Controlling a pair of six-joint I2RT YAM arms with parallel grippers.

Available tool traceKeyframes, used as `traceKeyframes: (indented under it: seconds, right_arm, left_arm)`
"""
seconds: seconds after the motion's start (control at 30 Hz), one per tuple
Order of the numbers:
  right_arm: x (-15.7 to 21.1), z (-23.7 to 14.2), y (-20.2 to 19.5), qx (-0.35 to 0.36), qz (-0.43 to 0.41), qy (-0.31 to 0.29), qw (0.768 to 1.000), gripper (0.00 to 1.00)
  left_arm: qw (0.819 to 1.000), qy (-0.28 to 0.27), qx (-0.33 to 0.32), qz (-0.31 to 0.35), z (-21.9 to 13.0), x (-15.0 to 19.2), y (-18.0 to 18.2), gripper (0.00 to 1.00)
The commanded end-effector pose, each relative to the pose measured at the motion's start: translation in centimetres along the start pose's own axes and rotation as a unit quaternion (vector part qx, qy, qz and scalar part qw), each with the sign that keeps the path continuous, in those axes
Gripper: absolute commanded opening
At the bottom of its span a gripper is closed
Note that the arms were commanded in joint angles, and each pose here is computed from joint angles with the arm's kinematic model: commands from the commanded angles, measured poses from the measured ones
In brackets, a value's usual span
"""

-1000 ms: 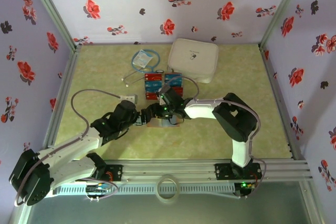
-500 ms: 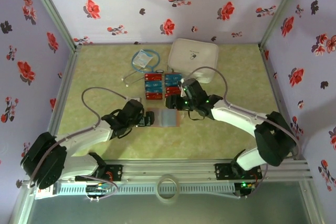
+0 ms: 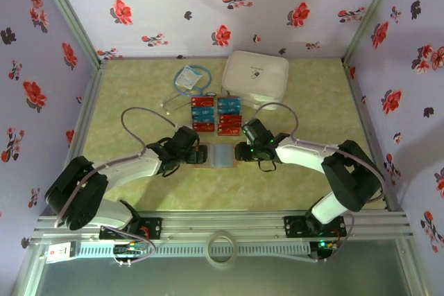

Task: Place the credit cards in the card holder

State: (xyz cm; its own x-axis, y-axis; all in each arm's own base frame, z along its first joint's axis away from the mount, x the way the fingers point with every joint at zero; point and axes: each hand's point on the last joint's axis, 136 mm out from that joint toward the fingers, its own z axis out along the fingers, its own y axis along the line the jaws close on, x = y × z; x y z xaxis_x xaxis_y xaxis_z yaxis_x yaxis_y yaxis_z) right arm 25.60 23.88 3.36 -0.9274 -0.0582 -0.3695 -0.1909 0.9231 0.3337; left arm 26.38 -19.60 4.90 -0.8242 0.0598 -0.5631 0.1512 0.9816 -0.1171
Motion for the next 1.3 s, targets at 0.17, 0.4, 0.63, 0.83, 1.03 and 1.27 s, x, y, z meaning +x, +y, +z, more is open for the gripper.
traceKeyframes:
  seconds: [0.17, 0.4, 0.63, 0.83, 1.03, 1.27]
  right_arm:
    - [0.3, 0.2, -1.4, 0.012, -0.002, -0.003, 1.0, 0.11]
    - [1.4, -0.1, -2.0, 0.015, -0.003, 0.007, 1.0, 0.06]
    - [1.1, -1.0, -1.4, 0.001, -0.001, 0.004, 1.0, 0.4]
    - [-1.1, -3.5, -0.2, -0.007, -0.018, -0.021, 1.0, 0.58]
    - [-4.5, -6.1, 1.0, 0.008, -0.055, -0.052, 0.997, 0.61]
    - [-7.9, -7.7, 0.9, 0.058, -0.106, -0.078, 0.99, 0.62]
  left_arm:
    - [0.999, 0.015, -0.026, 0.015, 1.4, 1.5, 0.8, 1.0]
    - [0.999, 0.028, -0.03, 0.008, 1.9, 3.5, 1.4, 1.0]
    - [1.0, 0.02, -0.023, 0.003, 1.5, 3.1, 1.0, 1.0]
    - [1.0, 0.003, -0.01, 0.0, 0.3, 1.4, 0.3, 1.0]
    - [1.0, -0.017, 0.004, -0.006, -1.3, -0.3, -0.4, 1.0]
    - [0.999, -0.039, 0.013, -0.014, -2.7, -1.9, -0.5, 1.0]
